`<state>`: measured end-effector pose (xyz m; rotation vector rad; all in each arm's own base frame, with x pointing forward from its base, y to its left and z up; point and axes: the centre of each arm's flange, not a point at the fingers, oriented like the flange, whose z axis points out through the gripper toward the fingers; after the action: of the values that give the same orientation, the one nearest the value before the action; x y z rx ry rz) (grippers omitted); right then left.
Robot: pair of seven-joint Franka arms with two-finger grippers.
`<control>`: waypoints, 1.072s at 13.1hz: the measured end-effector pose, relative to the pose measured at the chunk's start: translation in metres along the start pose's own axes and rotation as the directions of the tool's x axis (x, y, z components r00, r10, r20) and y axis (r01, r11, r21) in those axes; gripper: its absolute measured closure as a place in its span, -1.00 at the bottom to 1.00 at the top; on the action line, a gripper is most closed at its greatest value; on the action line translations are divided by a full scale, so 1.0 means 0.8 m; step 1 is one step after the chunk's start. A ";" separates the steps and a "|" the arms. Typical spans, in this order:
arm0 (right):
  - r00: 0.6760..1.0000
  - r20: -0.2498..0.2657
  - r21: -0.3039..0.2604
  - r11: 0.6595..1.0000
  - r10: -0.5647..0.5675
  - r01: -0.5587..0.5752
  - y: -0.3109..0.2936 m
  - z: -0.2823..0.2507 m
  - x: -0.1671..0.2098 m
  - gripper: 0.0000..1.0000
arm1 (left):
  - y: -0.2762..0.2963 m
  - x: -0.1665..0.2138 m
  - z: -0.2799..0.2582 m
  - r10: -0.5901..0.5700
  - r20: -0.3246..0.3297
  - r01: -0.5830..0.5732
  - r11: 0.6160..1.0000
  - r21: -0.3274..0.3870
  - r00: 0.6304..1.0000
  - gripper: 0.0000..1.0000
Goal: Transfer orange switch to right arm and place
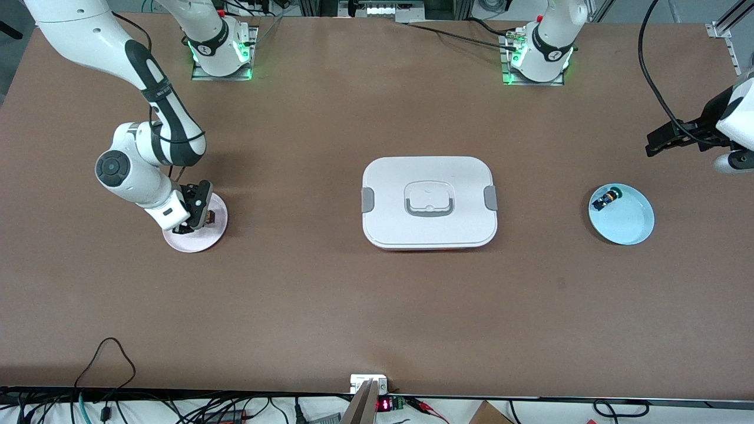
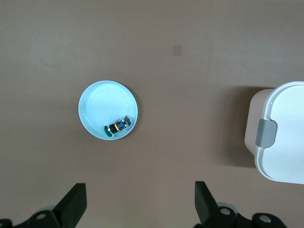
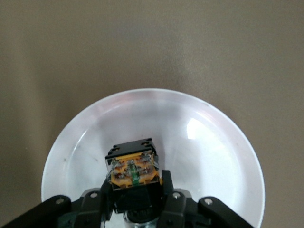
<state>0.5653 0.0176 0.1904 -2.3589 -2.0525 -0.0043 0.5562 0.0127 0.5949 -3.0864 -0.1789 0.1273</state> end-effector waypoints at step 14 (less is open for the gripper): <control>0.977 0.007 0.008 0.977 0.214 -0.214 0.016 -0.039 -0.013 -1.00 | -0.001 0.000 0.000 -0.010 0.002 0.010 1.000 0.000 1.000 -1.00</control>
<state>0.5764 0.0050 0.2218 -2.5643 -1.7847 0.0146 0.5560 0.0134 0.5948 -3.0850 -0.1942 0.1297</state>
